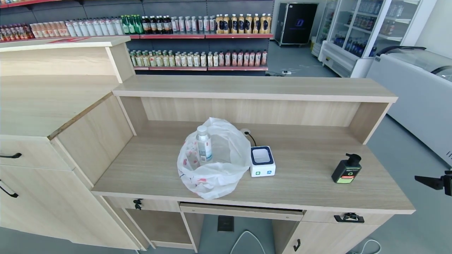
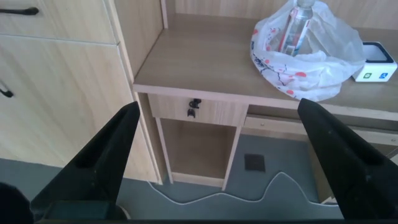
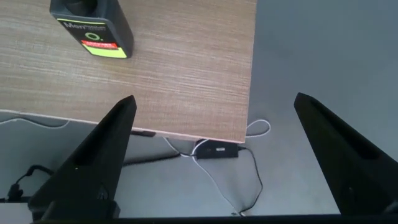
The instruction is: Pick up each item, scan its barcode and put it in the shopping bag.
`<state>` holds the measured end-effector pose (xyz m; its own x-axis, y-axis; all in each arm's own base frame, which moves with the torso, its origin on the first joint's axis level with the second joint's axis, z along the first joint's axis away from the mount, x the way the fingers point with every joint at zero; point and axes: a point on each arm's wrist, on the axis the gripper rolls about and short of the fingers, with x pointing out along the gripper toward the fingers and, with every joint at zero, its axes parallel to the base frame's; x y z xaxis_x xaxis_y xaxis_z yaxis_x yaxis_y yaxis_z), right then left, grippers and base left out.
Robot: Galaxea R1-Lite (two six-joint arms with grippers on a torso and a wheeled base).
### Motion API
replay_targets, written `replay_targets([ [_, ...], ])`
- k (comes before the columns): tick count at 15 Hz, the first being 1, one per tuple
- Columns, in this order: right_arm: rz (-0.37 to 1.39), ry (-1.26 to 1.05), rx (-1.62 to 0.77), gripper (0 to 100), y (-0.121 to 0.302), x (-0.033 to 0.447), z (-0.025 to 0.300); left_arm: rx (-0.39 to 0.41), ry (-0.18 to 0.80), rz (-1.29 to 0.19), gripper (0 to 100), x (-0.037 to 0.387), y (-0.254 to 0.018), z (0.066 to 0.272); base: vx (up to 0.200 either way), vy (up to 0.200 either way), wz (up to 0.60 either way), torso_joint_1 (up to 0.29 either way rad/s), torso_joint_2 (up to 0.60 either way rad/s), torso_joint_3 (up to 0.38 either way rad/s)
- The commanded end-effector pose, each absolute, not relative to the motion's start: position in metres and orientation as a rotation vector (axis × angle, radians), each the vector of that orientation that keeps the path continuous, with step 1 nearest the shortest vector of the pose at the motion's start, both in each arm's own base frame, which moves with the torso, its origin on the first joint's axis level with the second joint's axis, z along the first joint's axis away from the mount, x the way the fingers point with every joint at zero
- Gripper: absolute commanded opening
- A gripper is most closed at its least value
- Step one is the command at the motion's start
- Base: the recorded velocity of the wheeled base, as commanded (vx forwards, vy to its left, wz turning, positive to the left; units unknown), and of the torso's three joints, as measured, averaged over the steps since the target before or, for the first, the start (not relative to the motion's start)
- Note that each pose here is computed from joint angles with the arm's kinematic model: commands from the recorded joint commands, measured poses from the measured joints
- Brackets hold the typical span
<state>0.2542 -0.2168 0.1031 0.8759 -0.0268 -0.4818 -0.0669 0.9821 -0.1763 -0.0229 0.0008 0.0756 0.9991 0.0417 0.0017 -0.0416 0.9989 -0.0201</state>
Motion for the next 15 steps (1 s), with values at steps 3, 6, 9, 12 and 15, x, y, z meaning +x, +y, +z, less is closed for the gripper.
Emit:
replay_targets([
  [3, 0.151, 0.486, -0.158, 100, -0.216, 0.282, 0.08, -0.021, -0.002, 0.041, 100, -0.023, 0.001, 0.076, 0.0, 0.0, 0.0, 0.0, 0.0, 0.0],
  [6, 0.213, 0.444, -0.188, 100, -0.209, 0.306, 0.074, -0.022, -0.002, 0.043, 100, -0.023, 0.001, 0.076, 0.0, 0.0, 0.0, 0.0, 0.0, 0.0],
  [9, 0.292, 0.42, -0.193, 100, -0.198, 0.326, 0.066, -0.02, -0.002, 0.041, 100, -0.023, 0.001, 0.076, 0.0, 0.0, 0.0, 0.0, 0.0, 0.0],
  [12, 0.332, 0.419, -0.199, 100, -0.19, 0.341, 0.059, -0.02, -0.002, 0.041, 100, -0.023, 0.001, 0.076, 0.0, 0.0, 0.0, 0.0, 0.0, 0.0],
  [15, 0.355, 0.426, -0.195, 100, -0.185, 0.348, 0.051, -0.022, -0.002, 0.043, 100, -0.023, 0.001, 0.076, 0.0, 0.0, 0.0, 0.0, 0.0, 0.0],
])
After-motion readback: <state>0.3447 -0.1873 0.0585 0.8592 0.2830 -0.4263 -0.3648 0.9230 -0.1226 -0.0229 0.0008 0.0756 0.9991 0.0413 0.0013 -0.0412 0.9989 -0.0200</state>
